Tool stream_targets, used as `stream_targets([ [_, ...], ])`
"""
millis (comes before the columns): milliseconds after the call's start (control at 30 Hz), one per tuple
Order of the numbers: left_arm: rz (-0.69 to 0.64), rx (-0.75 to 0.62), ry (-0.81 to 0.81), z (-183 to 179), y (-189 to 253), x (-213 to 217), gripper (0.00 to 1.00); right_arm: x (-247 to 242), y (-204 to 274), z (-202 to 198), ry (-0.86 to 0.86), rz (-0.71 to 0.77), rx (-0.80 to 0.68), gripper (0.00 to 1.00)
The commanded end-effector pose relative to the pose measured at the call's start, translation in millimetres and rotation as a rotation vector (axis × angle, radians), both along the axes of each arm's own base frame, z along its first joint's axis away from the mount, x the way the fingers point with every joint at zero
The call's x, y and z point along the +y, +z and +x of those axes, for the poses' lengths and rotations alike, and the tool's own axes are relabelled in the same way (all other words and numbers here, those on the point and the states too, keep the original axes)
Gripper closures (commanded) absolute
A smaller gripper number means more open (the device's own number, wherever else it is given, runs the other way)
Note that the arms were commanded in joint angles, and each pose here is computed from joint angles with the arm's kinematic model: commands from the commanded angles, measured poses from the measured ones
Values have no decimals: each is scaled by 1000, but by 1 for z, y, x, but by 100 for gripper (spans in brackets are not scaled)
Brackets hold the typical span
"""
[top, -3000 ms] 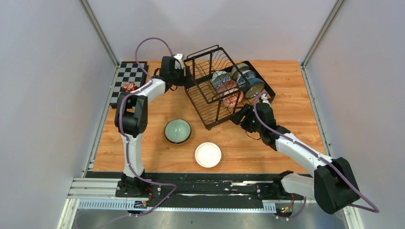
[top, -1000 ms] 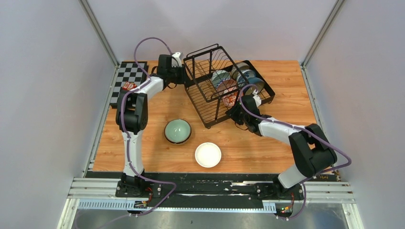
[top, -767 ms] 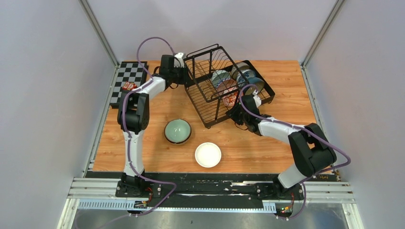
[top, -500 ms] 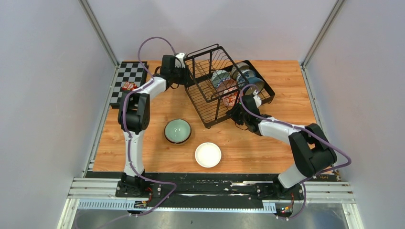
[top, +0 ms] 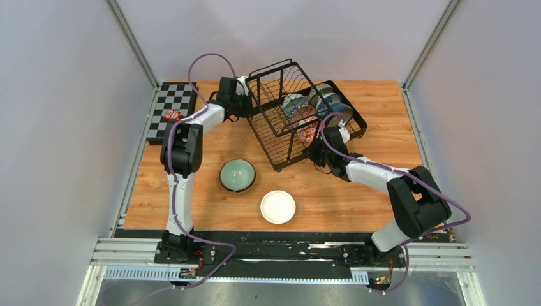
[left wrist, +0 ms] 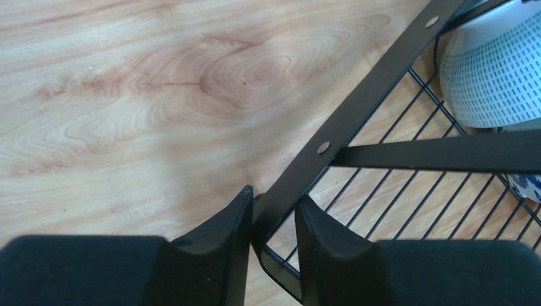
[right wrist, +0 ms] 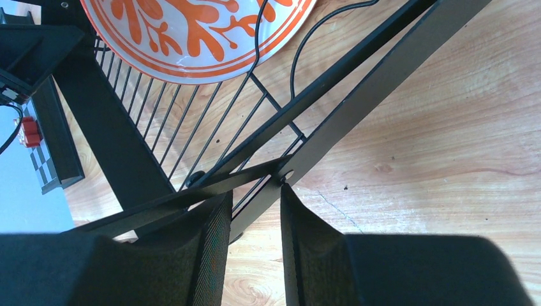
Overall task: Load the bowls into the dish rack
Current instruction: Adjust the dish rack at the center of the board.
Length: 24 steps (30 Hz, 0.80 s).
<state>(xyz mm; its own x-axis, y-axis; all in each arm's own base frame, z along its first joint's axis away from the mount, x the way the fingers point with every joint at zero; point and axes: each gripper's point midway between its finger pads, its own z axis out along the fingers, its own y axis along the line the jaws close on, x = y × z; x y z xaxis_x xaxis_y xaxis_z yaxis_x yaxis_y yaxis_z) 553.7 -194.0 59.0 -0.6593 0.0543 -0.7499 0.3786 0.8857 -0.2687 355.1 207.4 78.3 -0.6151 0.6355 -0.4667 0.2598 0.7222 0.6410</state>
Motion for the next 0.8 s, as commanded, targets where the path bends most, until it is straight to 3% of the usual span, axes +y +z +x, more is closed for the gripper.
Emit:
stream_targets([
  [0, 3, 58, -44, -13, -9, -10, 79, 0, 7, 4, 9, -11, -57, 84],
  [100, -5, 51, -49, -14, -3, -12, 93, -1, 5, 3, 10, -18, -56, 96],
  [167, -3, 44, -48, -15, 0, -13, 100, -2, 4, 3, 10, -21, -56, 97],
  [767, -79, 59, 62, -84, 17, -21, 100, -40, 13, -1, 105, -112, -45, 97],
])
